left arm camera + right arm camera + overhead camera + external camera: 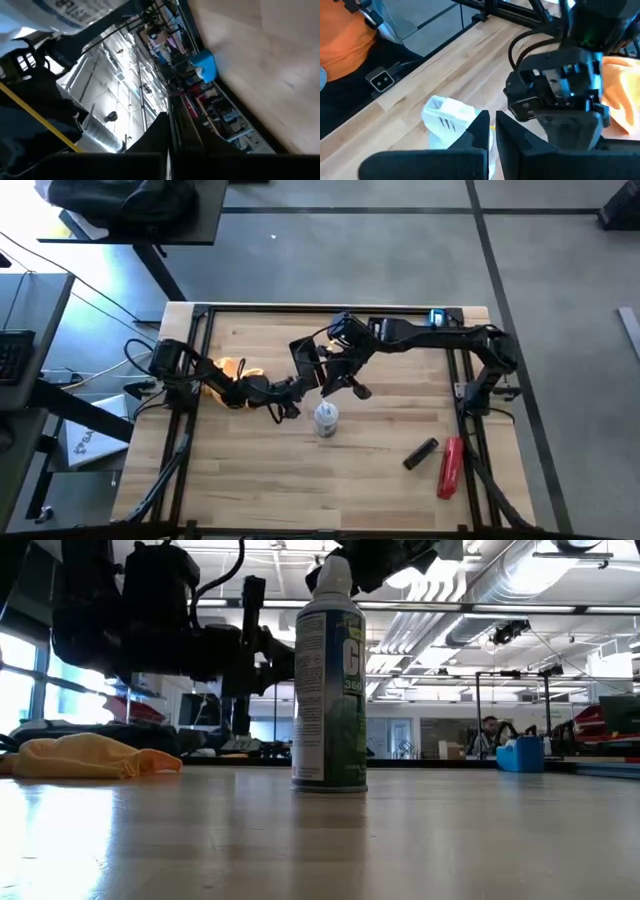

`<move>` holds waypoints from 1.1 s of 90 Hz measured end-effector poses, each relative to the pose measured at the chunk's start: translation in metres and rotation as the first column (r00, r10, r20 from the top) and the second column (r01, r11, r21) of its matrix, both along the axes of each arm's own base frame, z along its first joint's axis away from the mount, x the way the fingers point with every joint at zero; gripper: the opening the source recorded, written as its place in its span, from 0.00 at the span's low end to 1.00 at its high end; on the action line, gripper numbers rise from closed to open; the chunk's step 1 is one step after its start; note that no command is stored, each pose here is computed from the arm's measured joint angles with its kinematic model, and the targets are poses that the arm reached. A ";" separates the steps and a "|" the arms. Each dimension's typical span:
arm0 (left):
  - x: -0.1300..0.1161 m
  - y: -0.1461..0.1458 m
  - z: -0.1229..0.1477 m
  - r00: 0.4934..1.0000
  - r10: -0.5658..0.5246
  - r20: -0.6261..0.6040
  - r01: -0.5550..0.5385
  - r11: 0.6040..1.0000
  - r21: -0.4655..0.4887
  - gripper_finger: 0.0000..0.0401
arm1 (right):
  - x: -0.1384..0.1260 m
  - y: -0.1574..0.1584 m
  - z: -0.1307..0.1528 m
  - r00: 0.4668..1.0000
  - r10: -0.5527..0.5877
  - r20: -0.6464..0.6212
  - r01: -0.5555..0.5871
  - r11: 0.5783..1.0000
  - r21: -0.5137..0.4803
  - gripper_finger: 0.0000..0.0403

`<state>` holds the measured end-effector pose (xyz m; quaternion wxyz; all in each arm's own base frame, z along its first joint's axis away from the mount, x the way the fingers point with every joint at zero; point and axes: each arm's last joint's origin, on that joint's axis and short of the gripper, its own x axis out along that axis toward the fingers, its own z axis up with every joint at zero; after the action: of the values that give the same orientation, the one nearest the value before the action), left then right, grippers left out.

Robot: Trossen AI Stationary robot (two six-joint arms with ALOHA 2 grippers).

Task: Apply microfiber cloth
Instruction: Spray the front of the cellphone using the white spray bottle

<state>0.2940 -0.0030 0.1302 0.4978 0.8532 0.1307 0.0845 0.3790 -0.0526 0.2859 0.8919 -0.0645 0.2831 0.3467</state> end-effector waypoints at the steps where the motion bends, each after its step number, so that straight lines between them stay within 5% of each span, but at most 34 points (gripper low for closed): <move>1: 0.000 0.000 0.000 1.000 0.001 0.000 -0.001 1.000 0.000 0.02 | 0.000 0.000 0.000 1.000 0.000 -0.003 0.000 1.000 0.000 0.00; 99: 0.002 0.002 0.001 0.999 -0.039 0.009 0.039 0.999 -0.013 0.02 | 0.000 0.013 0.002 0.999 -0.017 -0.030 0.017 1.000 -0.013 0.00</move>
<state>0.2957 -0.0006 0.1312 0.5054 0.8520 0.1125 0.0775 0.3792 -0.0400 0.2881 0.8901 -0.0625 0.2990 0.3382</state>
